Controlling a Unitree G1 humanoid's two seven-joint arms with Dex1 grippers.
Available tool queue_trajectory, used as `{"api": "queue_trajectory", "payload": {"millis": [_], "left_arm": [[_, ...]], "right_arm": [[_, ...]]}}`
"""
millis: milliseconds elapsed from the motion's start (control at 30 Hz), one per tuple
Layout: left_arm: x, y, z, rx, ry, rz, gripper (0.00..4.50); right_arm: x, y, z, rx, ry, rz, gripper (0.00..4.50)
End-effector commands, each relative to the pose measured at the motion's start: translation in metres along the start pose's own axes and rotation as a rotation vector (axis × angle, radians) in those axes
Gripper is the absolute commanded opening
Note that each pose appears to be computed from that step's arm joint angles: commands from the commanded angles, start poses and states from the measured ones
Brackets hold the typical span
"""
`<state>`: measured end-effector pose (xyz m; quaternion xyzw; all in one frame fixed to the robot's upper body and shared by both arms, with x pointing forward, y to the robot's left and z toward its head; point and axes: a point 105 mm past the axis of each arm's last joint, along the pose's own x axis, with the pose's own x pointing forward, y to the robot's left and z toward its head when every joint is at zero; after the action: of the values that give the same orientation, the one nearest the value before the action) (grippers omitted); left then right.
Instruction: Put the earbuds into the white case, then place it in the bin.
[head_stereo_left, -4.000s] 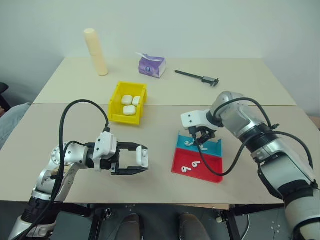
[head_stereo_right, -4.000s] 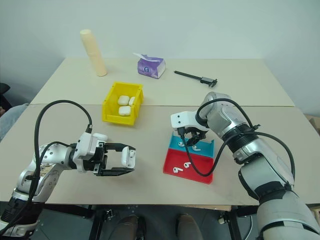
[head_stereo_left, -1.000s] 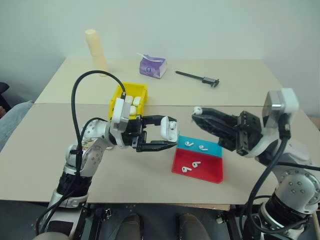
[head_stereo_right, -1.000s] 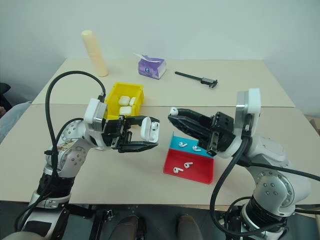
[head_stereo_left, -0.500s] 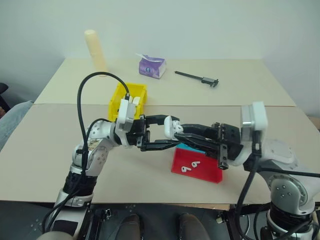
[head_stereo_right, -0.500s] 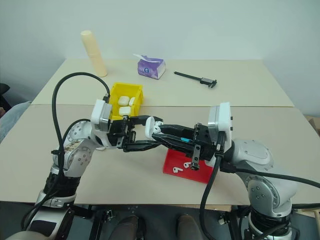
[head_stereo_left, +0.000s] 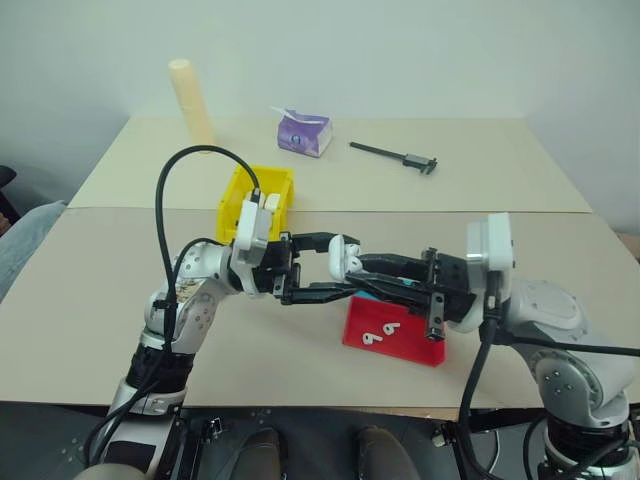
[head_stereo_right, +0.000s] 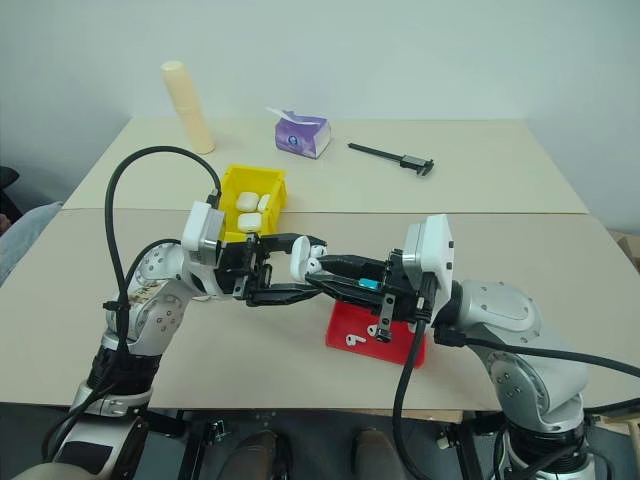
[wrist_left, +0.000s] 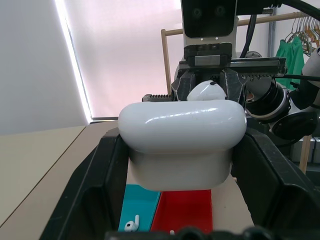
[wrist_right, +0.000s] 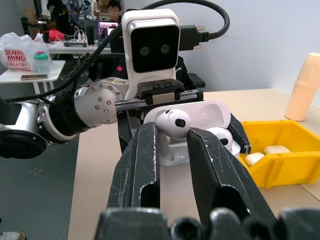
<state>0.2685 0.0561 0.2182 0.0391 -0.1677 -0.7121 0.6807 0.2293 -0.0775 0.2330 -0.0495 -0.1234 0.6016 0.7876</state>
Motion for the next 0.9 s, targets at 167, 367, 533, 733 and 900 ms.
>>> {"api": "queue_trajectory", "payload": {"millis": [167, 367, 533, 733, 900], "left_arm": [[0.001, -0.003, 0.008, 0.050, -0.005, -0.017, 2.79], [-0.003, 0.001, 0.002, 0.050, 0.028, -0.012, 2.79], [-0.001, 0.010, -0.008, 0.041, 0.060, 0.013, 2.79], [0.009, 0.013, -0.015, 0.038, 0.074, 0.003, 2.79], [0.016, 0.018, -0.019, 0.062, 0.106, 0.017, 2.79]], "right_arm": [[-0.003, 0.001, 0.005, -0.050, 0.017, 0.014, 2.23], [-0.016, -0.004, 0.012, -0.070, 0.016, 0.015, 2.23], [-0.015, -0.022, 0.039, -0.073, 0.027, 0.005, 2.23], [0.009, -0.030, 0.051, -0.122, 0.166, 0.040, 0.63], [0.026, -0.025, 0.040, -0.223, 0.277, 0.079, 0.04]]}}
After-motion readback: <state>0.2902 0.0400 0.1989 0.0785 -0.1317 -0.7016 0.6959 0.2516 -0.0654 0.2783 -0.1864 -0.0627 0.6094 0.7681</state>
